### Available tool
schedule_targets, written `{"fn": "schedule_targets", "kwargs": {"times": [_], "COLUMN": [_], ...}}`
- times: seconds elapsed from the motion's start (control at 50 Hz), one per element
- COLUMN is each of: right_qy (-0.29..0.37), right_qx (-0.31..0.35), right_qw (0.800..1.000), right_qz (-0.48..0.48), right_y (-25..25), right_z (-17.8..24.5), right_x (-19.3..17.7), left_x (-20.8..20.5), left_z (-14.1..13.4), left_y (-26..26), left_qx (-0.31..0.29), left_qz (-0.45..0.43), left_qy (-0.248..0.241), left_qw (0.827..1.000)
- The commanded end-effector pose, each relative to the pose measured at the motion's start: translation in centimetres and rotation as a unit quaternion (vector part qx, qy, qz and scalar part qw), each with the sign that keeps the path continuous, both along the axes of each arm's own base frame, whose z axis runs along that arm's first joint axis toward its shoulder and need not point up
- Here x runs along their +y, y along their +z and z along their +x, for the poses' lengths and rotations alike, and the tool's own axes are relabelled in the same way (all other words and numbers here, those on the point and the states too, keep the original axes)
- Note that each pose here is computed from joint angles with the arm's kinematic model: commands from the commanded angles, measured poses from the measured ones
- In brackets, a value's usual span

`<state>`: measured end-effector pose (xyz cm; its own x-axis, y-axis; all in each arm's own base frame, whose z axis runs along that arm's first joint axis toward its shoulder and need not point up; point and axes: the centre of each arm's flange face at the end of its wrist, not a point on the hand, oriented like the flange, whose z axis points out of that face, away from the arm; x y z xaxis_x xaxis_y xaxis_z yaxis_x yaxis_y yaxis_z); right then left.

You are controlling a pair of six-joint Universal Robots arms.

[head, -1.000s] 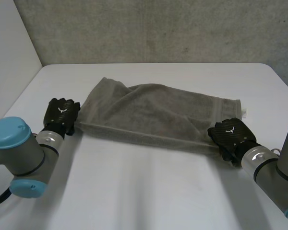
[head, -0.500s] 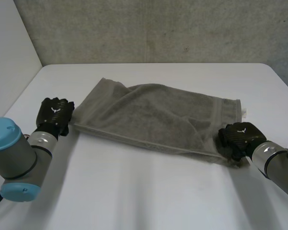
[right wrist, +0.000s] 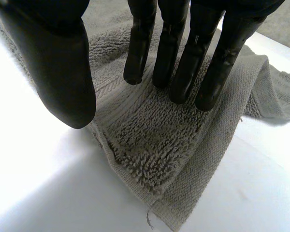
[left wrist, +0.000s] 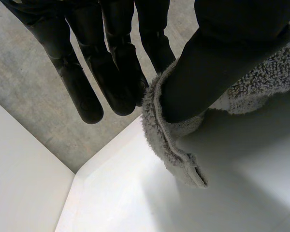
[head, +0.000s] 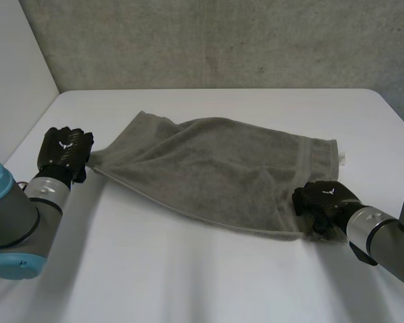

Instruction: Fold the laundry

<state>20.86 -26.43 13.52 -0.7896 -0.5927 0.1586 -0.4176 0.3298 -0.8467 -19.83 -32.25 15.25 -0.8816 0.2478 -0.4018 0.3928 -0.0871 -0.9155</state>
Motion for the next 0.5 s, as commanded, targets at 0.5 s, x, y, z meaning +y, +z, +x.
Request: {"fn": "schedule_targets", "kwargs": {"times": [0.5], "right_qy": [0.028], "right_qx": [0.035], "right_qw": [0.999], "right_qz": [0.004], "right_y": [-0.67], "right_z": [0.41], "right_x": [0.97], "left_x": [-1.02], "left_z": [0.34], "left_y": [0.19], "left_qx": [0.000], "left_qz": [-0.001], "left_qy": [0.008], "left_qw": [1.000]}}
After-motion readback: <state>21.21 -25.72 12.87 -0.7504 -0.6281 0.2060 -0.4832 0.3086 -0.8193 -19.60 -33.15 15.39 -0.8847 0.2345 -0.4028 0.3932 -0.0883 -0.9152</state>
